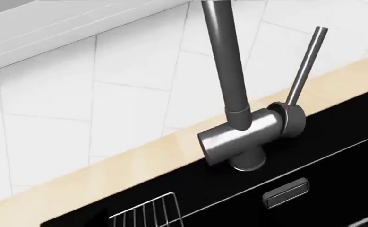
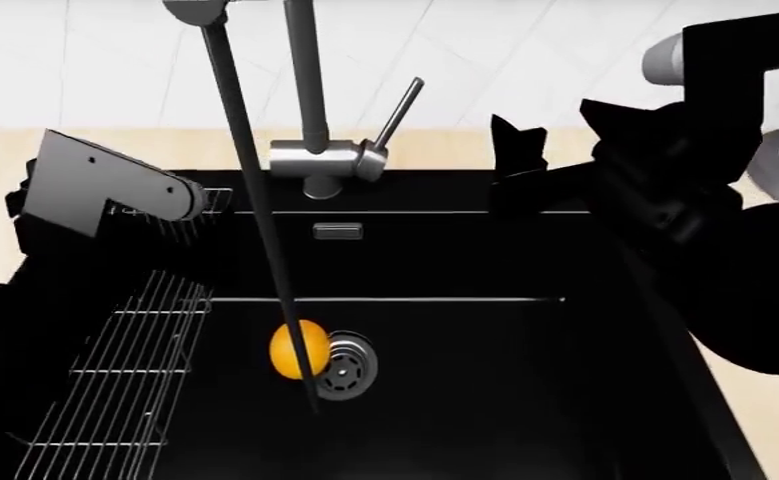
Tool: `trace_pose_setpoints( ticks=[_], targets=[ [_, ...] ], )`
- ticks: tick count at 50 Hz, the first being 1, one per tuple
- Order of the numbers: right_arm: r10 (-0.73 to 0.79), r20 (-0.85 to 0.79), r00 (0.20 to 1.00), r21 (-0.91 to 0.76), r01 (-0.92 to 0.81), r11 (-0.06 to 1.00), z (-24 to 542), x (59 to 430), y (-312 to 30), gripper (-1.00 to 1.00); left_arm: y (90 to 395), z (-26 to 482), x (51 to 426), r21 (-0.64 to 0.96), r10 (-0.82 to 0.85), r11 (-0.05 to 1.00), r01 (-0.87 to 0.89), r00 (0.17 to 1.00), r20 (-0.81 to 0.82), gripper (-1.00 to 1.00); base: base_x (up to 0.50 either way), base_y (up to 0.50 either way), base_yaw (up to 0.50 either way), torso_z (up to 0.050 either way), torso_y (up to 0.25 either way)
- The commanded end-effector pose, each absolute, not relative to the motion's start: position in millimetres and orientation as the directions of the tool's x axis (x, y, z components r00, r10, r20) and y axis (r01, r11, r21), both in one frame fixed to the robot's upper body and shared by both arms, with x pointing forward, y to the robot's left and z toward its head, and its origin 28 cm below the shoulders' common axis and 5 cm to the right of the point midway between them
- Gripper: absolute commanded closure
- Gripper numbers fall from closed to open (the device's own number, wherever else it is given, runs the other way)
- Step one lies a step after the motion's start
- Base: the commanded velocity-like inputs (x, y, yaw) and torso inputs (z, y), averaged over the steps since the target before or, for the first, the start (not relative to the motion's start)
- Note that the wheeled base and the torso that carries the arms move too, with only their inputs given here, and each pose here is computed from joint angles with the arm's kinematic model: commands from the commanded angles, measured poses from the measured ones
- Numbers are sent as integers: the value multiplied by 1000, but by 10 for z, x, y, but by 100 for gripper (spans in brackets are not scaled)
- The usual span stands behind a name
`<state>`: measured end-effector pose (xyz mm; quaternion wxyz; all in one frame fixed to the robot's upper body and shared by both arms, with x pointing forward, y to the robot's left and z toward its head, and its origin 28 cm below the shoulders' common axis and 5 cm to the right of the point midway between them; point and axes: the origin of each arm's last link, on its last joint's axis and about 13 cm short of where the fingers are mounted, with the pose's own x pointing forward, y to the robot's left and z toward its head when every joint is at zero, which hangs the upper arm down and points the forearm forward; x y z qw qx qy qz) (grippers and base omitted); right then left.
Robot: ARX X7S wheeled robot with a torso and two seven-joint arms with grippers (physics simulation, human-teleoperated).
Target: Pick the sweet potatos and asparaguss from the sink and place them in one bowl. Place the orange in the other bowl. Then turn off the sink faucet.
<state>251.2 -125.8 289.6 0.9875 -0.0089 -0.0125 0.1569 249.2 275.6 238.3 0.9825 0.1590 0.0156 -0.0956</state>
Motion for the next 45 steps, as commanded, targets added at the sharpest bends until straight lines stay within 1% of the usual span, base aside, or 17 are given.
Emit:
trace_pose_setpoints(
  ticks=[1, 6, 12, 23, 29, 32, 37, 45],
  targets=[
    [307, 16, 952, -53, -306, 951, 2972, 2355, -1260, -100, 2694, 2409, 2218, 365, -294, 874, 320, 947, -127, -100, 0, 0, 0, 0, 0],
    [305, 16, 952, -52, -304, 951, 2974, 2347, -1260, -100, 2635, 2526, 2136, 401, -340, 848, 347, 936, -90, -100, 0, 0, 0, 0, 0],
    [304, 17, 952, -47, -303, 952, 2959, 2342, -1272, -100, 2555, 2546, 2076, 452, -381, 807, 381, 920, -94, -100, 0, 0, 0, 0, 0],
    [308, 20, 951, -40, -307, 951, 2929, 2339, -1281, -100, 2443, 2518, 2133, 519, -409, 748, 414, 903, -131, -100, 0, 0, 0, 0, 0],
    [310, 19, 951, -38, -309, 950, 2916, 2348, -1285, -100, 2372, 2470, 2222, 571, -428, 677, 465, 879, -208, -100, 0, 0, 0, 0, 0],
    [311, 21, 950, -38, -310, 950, 2910, 2349, -1294, -100, 2330, 2436, 2236, 597, -450, 619, 510, 853, -262, -100, 0, 0, 0, 0, 0],
    [308, 22, 951, -32, -307, 951, 2899, 2354, -1308, -100, 2285, 2436, 2246, 617, -469, 555, 559, 822, -323, -100, 0, 0, 0, 0, 0],
    [311, 24, 950, -28, -310, 950, 2893, 2355, -1301, -100, 2259, 2449, 2266, 615, -501, 445, 651, 750, -431, -100, 0, 0, 0, 0, 0]
  ],
)
